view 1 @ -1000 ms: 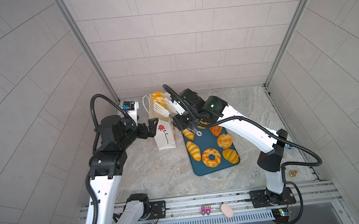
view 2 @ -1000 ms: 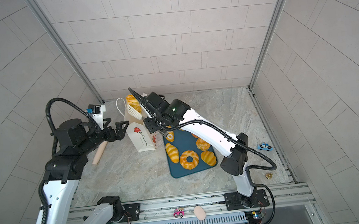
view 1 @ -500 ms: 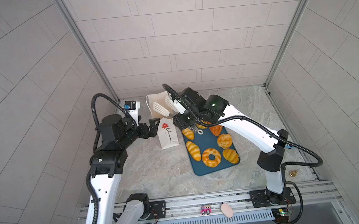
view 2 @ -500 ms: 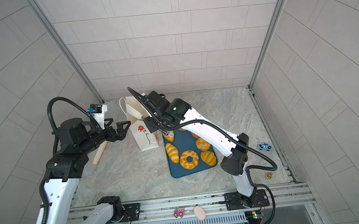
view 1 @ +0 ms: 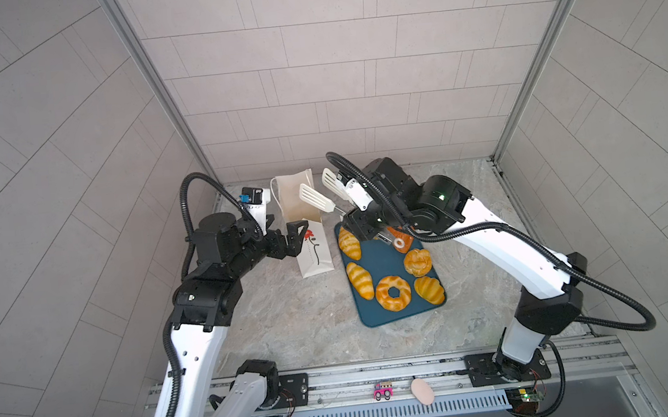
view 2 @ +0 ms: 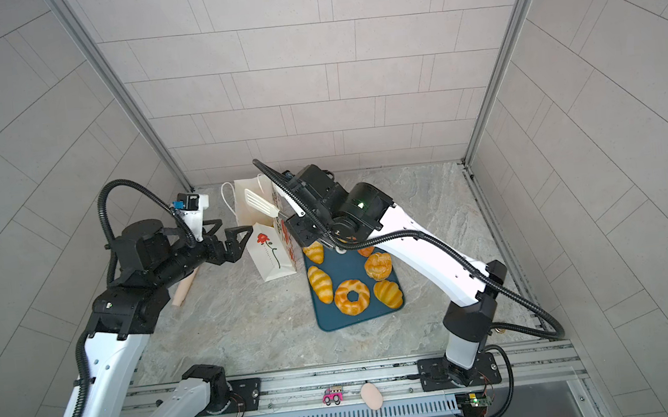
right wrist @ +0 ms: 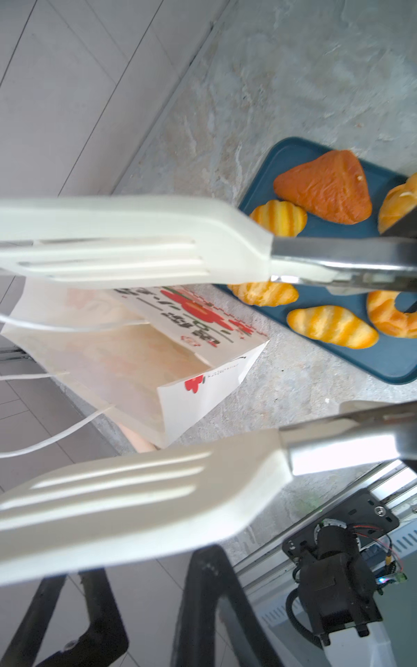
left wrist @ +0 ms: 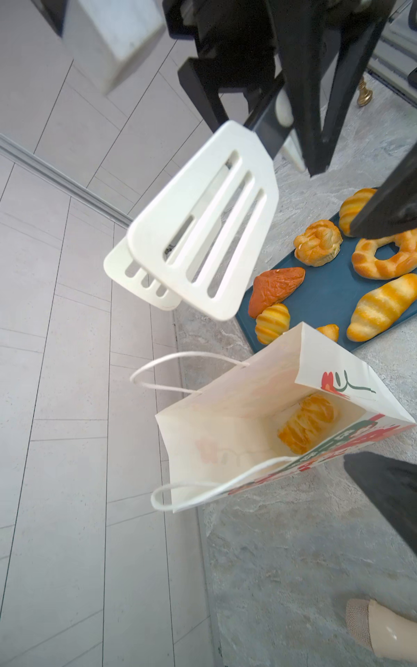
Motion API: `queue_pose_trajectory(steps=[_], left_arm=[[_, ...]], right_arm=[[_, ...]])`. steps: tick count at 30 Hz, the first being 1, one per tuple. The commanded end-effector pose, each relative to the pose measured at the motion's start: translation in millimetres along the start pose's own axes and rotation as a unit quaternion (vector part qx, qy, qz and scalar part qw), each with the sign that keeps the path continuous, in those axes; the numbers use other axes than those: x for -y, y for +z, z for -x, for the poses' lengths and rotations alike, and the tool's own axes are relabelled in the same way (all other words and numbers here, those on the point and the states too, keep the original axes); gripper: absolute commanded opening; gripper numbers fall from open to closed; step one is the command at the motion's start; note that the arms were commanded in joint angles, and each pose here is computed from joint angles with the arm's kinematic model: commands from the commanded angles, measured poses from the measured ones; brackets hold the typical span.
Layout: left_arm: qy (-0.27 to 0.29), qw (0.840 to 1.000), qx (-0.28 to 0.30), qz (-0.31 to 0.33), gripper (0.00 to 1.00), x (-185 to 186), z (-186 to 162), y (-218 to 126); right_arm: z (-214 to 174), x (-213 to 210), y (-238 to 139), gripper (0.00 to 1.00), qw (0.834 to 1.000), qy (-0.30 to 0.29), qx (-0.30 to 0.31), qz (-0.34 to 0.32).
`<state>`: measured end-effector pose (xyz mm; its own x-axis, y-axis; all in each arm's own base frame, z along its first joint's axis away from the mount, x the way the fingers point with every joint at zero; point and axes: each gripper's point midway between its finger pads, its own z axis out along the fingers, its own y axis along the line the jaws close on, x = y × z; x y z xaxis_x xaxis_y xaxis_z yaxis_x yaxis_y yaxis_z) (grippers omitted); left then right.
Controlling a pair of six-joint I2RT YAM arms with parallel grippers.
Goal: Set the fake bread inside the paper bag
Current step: 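Move the empty tongs back over the tray with the right gripper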
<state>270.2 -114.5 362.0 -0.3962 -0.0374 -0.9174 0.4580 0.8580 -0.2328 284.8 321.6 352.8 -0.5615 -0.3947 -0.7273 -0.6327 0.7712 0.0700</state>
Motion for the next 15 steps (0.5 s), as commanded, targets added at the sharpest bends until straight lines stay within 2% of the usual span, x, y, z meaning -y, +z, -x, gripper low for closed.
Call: queue_pose_trajectory(steps=[1,3,9,15], left_arm=[[0.023,1.000,0.005,-0.005,1.00,8.9,0.5,1.3],[0.031,0.999,-0.004,-0.017,1.00,16.9,-3.4,6.0],[0.078,0.994,-0.034,-0.073,1.00,55.7,-17.0,23.2],[0.116,0.979,-0.049,-0.161,1.00,105.1,-29.4,41.5]], right_arm=[[-16.2,21.9,-25.9,0.58,0.999,-0.005,0.011,-0.036],[-37.5,35.8,-31.9,0.58,0.999,0.002,-0.002,-0.051],[-125.0,67.0,-32.0,0.57,0.990,0.000,-0.097,-0.101],[-184.3,76.6,-29.2,0.57,0.988,0.008,-0.114,-0.108]])
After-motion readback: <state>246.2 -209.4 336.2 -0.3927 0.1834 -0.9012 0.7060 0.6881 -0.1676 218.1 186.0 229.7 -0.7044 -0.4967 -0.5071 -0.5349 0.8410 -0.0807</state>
